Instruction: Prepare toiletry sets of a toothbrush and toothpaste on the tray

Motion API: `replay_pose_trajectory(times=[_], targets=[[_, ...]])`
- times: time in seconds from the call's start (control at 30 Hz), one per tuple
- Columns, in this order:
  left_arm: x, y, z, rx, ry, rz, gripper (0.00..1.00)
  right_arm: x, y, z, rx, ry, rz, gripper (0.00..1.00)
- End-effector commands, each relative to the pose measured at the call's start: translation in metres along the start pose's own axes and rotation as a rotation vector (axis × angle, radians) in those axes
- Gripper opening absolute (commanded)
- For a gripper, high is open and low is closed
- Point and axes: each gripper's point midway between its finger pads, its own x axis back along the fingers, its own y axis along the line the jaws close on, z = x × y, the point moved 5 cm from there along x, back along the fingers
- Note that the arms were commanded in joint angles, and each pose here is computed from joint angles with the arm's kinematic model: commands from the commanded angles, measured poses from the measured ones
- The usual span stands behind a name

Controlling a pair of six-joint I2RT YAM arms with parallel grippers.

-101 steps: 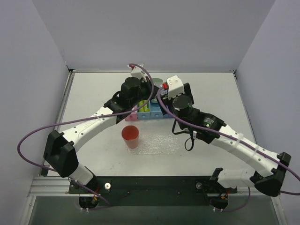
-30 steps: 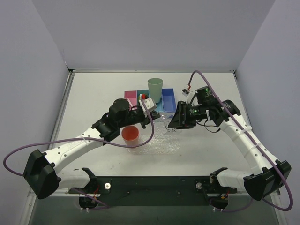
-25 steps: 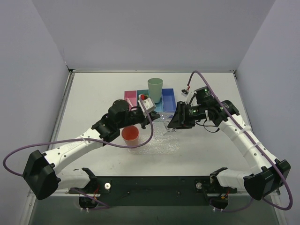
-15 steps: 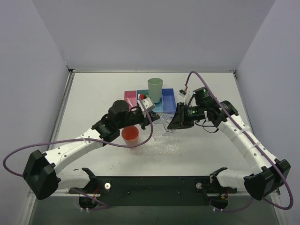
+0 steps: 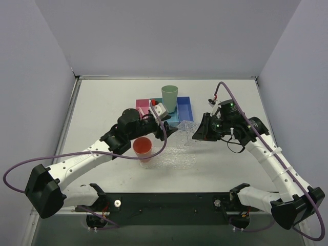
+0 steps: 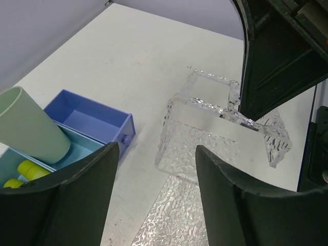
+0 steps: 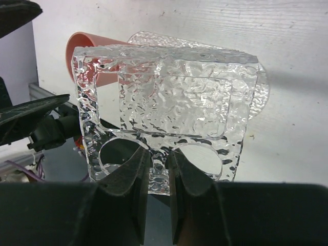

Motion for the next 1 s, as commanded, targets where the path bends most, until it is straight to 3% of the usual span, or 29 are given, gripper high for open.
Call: replay_pose_trajectory(times=[0.0, 0.17, 0.33, 0.43, 0.57, 0.67, 0.97], targets=[[0.002, 0.002, -0.04, -0.038, -0.109, -0.013, 0.73, 0.006, -0.012, -0.006, -0.008, -0.094, 0.089, 0.0], [0.017, 0.025, -0.055, 0.056, -0.096, -0.118, 0.79, 0.005, -0.017, -0.004, -0.01, -0.154, 0.175, 0.0], [0.061, 0.101, -0.046, 0.28, -0.082, -0.427, 0.8, -0.011, -0.018, 0.005, -0.015, -0.207, 0.267, 0.0], [0.086, 0.127, -0.028, 0.377, -0.048, -0.598, 0.8, -0.023, -0.007, 0.013, 0.019, -0.232, 0.319, 0.0], [0.109, 0.147, -0.015, 0.351, -0.013, -0.781, 0.82, -0.04, 0.016, 0.021, 0.081, -0.25, 0.34, 0.0], [0.115, 0.152, -0.015, 0.314, 0.001, -0.831, 0.82, -0.057, 0.027, 0.028, 0.125, -0.238, 0.375, 0.0], [0.111, 0.156, -0.006, 0.328, 0.039, -0.841, 0.82, -0.107, 0.052, 0.041, 0.158, -0.191, 0.394, 0.0]])
